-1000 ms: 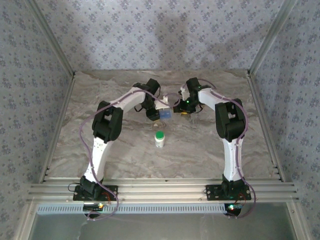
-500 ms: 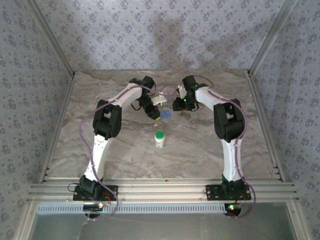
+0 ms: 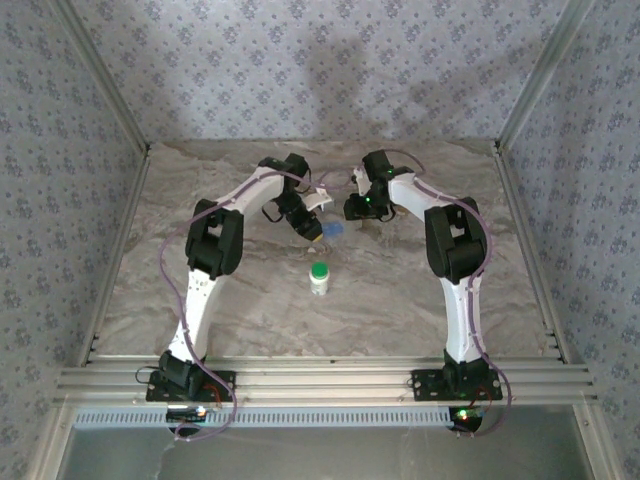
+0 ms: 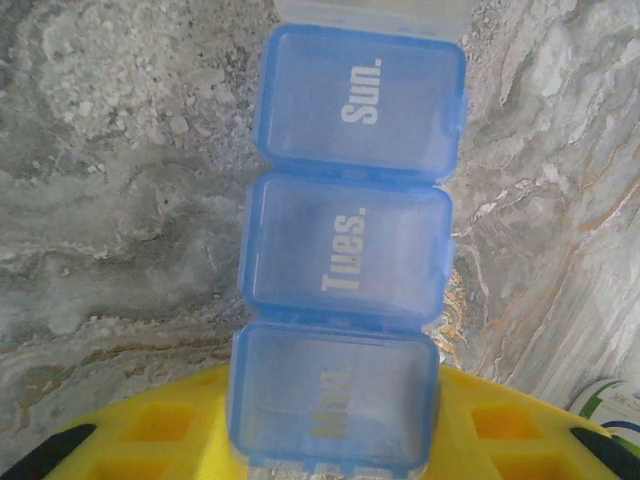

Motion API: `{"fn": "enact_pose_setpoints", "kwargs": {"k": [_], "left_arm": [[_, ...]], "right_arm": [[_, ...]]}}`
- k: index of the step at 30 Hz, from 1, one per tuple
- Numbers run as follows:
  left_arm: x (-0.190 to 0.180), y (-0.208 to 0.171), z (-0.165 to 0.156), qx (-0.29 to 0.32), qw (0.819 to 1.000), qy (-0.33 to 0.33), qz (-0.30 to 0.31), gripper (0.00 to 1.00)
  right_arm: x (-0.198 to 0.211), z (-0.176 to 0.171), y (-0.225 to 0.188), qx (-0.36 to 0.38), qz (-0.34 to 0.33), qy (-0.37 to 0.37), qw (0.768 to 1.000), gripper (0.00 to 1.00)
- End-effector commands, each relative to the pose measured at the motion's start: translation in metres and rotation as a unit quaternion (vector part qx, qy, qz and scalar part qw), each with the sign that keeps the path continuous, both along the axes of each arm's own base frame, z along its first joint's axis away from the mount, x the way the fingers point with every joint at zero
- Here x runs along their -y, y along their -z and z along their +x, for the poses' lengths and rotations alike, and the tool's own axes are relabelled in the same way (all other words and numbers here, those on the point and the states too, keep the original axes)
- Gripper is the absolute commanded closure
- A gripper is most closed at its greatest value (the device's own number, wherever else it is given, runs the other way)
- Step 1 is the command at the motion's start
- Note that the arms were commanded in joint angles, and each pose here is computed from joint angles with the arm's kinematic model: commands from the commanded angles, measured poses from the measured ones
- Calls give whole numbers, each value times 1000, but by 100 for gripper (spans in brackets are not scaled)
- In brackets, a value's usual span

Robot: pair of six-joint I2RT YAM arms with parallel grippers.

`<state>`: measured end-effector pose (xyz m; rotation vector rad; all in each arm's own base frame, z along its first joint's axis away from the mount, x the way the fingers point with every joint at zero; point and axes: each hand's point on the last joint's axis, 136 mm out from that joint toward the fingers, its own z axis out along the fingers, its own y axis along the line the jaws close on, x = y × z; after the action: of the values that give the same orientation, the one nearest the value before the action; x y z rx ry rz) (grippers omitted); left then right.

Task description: Sort the pills into containers

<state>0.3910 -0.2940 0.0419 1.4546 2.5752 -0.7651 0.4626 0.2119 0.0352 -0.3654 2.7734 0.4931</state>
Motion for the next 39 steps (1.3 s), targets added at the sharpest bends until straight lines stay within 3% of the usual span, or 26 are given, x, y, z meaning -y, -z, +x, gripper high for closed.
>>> {"fn": "enact_pose_setpoints", "kwargs": {"k": [1,19,25,30,39], "left_arm": [[-5,-15,5,1,1000,-23,-11,56],[-9,-26,15,11,999,-47,-18,53],[-10,-6,-8,41,999,4,17,59],[-9,5,-18,86,996,21,28,63],[-11,14,-14,129,989,25,67,63]], "right_arm": [[41,-42,64,-98,-107,0,989,57],[42,-44,68,-100,-135,-7,986,58],[21,-38,26,-67,-15,14,998,53],[18,-33,-4,-49,82,54,994,47],[4,-53,2,-65,78,42,994,41]]}}
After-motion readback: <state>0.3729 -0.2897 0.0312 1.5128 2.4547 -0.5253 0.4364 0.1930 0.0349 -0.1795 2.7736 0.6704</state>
